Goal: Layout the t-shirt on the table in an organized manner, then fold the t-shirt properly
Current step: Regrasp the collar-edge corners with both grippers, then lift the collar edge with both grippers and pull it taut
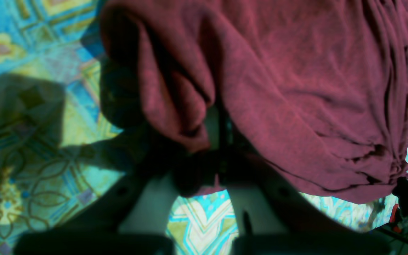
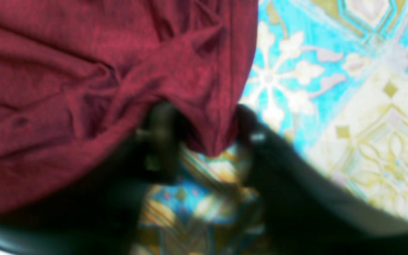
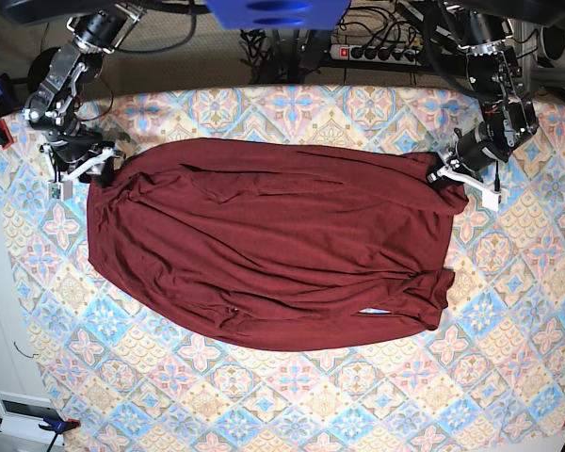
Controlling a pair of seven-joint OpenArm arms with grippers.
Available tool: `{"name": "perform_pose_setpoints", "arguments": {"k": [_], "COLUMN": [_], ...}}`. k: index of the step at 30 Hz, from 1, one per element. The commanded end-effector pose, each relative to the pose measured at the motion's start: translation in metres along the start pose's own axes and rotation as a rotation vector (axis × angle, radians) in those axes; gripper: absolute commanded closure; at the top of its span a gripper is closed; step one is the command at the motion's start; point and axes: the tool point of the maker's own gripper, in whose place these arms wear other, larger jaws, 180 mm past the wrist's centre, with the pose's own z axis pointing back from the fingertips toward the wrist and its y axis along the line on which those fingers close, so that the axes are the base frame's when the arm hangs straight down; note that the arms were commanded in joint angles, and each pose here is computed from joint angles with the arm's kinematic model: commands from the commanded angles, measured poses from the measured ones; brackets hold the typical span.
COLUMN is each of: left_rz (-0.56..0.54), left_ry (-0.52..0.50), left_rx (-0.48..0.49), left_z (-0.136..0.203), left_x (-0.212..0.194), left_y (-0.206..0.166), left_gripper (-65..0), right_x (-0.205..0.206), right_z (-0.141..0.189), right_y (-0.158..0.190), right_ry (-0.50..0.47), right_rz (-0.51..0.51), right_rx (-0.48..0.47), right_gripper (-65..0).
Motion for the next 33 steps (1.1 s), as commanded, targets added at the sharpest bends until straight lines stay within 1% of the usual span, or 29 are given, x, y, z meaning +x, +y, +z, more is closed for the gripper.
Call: {"name": "perform_pose_setpoints", "arguments": {"k": [1, 3, 4, 7, 10, 12, 15, 23, 27, 31, 33], "left_rz": [-0.021, -0.021, -0.021, -0.022, -0.050, -0.101, -0.144, -0.262, -0.262, -0.312, -0.314], "left_ry": [-0.037, -0.037, -0.036, -0.028, -0.034, -0.040, -0.035, -0.009, -0.049, -0.081, -0.104], "left_rx": [-0.016, -0.016, -0.016, -0.012, -0.008, 0.012, 0.029, 0.104, 0.155, 0.161, 0.173], "left_z": [0.005, 0.005, 0.005, 0.006, 0.014, 0.027, 0.038, 0.068, 0.088, 0.103, 0.109], "left_x": [0.014, 0.014, 0.014, 0.009, 0.006, 0.008, 0.006, 0.004, 0.015, 0.025, 0.032], "left_y": [-0.006, -0.006, -0.006, -0.004, -0.006, -0.003, 0.000, 0.017, 0.034, 0.041, 0.046], "left_gripper": [0.0, 0.0, 0.0, 0.0, 0.0, 0.0, 0.0, 0.0, 0.0, 0.0, 0.0], "right_x": [0.009, 0.006, 0.006, 0.007, 0.005, 0.006, 0.010, 0.008, 0.000, -0.006, -0.008], "right_z": [0.001, 0.000, 0.000, 0.003, 0.012, 0.025, 0.039, 0.064, 0.072, 0.077, 0.080], "right_y": [-0.003, -0.003, -0.003, -0.005, -0.006, -0.009, -0.009, -0.006, -0.006, -0.007, -0.010], "right_ry": [-0.024, -0.015, -0.016, -0.021, -0.022, -0.034, -0.048, -0.052, -0.034, -0.020, -0.015], "right_rz": [0.006, 0.000, 0.001, 0.003, 0.030, 0.063, 0.105, 0.182, 0.201, 0.208, 0.206], "right_rx": [-0.002, 0.001, 0.002, -0.004, -0.017, -0.038, -0.056, -0.079, -0.087, -0.090, -0.100], "right_gripper": [-11.3, -2.6, 0.0, -0.6, -0.5, -0.5, -0.5, -0.5, -0.5, -0.4, -0.4]}}
